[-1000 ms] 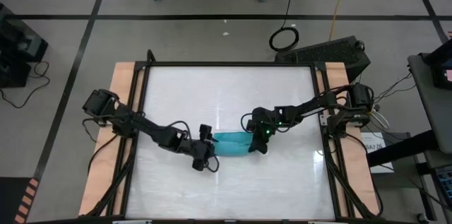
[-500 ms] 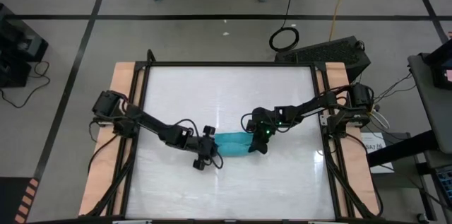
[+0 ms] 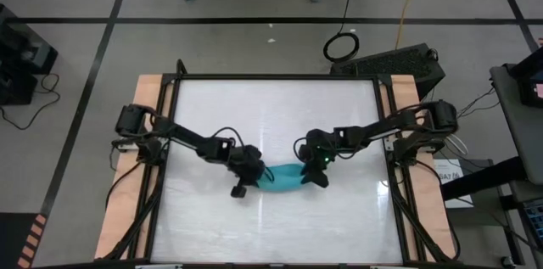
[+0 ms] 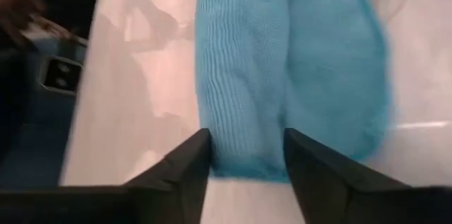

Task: Roll towel
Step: Roll the light blue towel, then return to Home Position

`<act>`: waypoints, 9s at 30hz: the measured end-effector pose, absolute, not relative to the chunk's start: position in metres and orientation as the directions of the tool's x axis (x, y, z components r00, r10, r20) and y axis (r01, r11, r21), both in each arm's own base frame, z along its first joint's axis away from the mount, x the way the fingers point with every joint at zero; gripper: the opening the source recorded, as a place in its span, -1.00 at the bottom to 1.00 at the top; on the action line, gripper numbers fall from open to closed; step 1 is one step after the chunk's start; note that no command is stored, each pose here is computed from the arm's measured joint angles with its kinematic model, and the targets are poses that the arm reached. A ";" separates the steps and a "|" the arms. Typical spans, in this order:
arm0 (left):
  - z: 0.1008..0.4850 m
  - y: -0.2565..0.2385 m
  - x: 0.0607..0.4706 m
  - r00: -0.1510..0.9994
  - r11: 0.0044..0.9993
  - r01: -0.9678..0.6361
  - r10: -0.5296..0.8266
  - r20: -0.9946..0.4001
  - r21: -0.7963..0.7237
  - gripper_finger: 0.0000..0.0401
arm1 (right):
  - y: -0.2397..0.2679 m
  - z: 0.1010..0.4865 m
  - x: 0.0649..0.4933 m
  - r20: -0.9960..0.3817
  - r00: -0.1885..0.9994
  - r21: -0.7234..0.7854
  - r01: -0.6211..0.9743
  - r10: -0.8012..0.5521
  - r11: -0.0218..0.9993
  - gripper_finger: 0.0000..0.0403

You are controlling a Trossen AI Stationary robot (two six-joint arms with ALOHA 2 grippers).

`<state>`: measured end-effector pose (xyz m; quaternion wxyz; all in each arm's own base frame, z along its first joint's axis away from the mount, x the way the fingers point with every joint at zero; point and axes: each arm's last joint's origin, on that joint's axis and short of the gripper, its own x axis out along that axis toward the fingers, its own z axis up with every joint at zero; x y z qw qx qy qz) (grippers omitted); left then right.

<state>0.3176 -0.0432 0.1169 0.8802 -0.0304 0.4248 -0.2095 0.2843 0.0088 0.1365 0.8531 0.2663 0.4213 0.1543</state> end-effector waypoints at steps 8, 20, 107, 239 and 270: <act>0.117 -0.024 0.317 0.520 0.859 0.305 -0.513 -0.683 -0.412 -0.91 | 0.026 0.159 0.276 -0.669 0.656 0.293 -0.200 0.350 0.935 0.05; 0.104 -0.008 0.317 0.471 0.789 0.209 -0.599 -0.648 -0.577 -0.91 | 0.065 0.164 0.273 -0.660 0.733 -0.073 -0.281 0.164 0.957 0.05; 0.142 -0.058 0.328 0.596 0.918 0.282 0.060 -0.801 0.279 0.09 | 0.009 0.120 0.291 -0.631 0.598 0.703 0.173 0.494 0.689 -0.92; 0.328 -0.036 0.239 0.741 0.988 -0.150 0.129 -0.659 0.026 0.14 | 0.022 0.287 0.186 -0.289 0.938 0.249 -0.120 0.192 0.961 -0.09; 0.175 -0.015 0.130 0.944 0.954 -0.271 0.236 -0.231 -0.132 0.14 | 0.009 0.159 0.110 -0.114 0.993 -0.009 -0.028 0.027 1.000 -0.29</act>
